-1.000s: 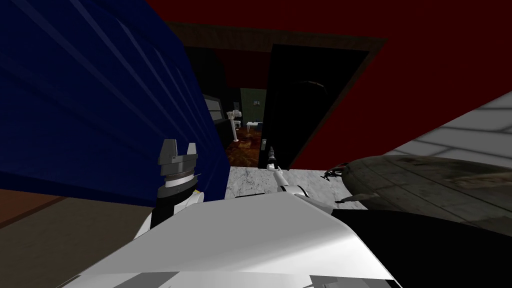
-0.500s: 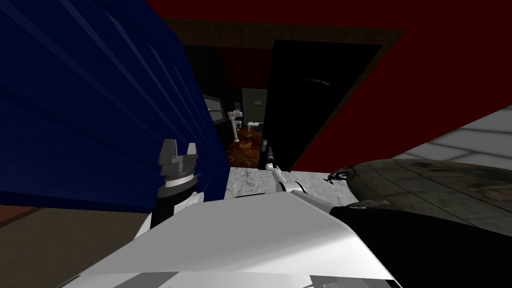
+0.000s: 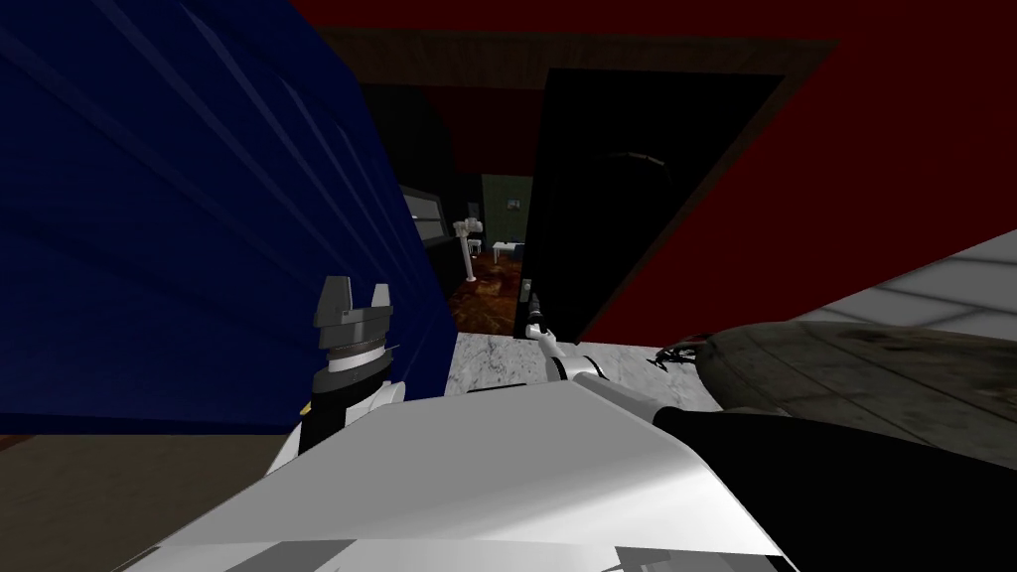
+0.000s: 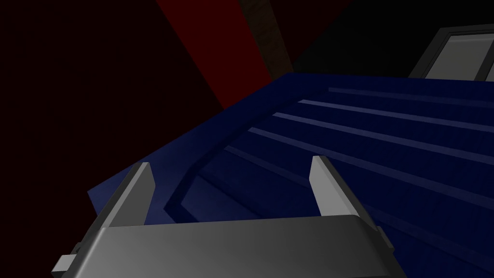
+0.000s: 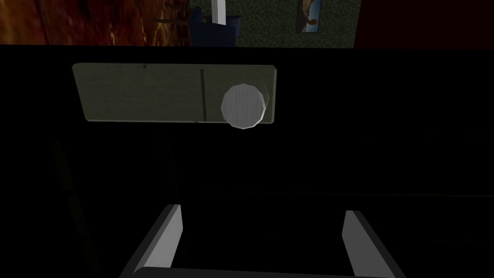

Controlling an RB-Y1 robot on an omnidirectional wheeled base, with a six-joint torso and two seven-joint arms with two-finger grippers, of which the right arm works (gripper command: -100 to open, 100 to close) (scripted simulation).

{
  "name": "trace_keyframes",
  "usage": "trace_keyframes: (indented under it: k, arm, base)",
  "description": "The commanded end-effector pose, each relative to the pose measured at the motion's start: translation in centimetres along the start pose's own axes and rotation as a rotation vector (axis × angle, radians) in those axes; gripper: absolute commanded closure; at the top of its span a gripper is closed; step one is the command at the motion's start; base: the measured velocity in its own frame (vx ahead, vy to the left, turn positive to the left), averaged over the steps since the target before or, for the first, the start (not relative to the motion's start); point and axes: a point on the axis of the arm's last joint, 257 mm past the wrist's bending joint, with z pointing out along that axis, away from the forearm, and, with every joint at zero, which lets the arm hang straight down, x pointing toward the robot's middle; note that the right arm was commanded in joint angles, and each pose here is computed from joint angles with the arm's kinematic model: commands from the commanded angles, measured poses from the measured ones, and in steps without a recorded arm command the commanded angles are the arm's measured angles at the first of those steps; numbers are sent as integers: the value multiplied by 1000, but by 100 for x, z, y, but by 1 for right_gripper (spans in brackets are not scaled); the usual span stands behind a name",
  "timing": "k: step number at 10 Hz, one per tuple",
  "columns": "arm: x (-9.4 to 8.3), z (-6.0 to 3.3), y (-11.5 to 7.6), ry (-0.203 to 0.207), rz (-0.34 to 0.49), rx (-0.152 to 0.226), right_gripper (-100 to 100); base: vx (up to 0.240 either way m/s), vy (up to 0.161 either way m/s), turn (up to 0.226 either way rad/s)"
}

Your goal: Pull the door open

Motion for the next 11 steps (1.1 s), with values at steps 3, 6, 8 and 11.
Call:
trace_keyframes:
  k: [3,6,8,11]
  arm:
    - [103,15,-80,8,4,29,-100]
    - [115,16,-94,9,4,33,-100]
    - [-233,47,-108,-22,2,35,-100]
    - [-427,108,23,-39,6,6,-100]
  base:
    - [56,-17,31]
    - [30,-10,11]
    - [113,-32,214]
    - [165,-15,73]
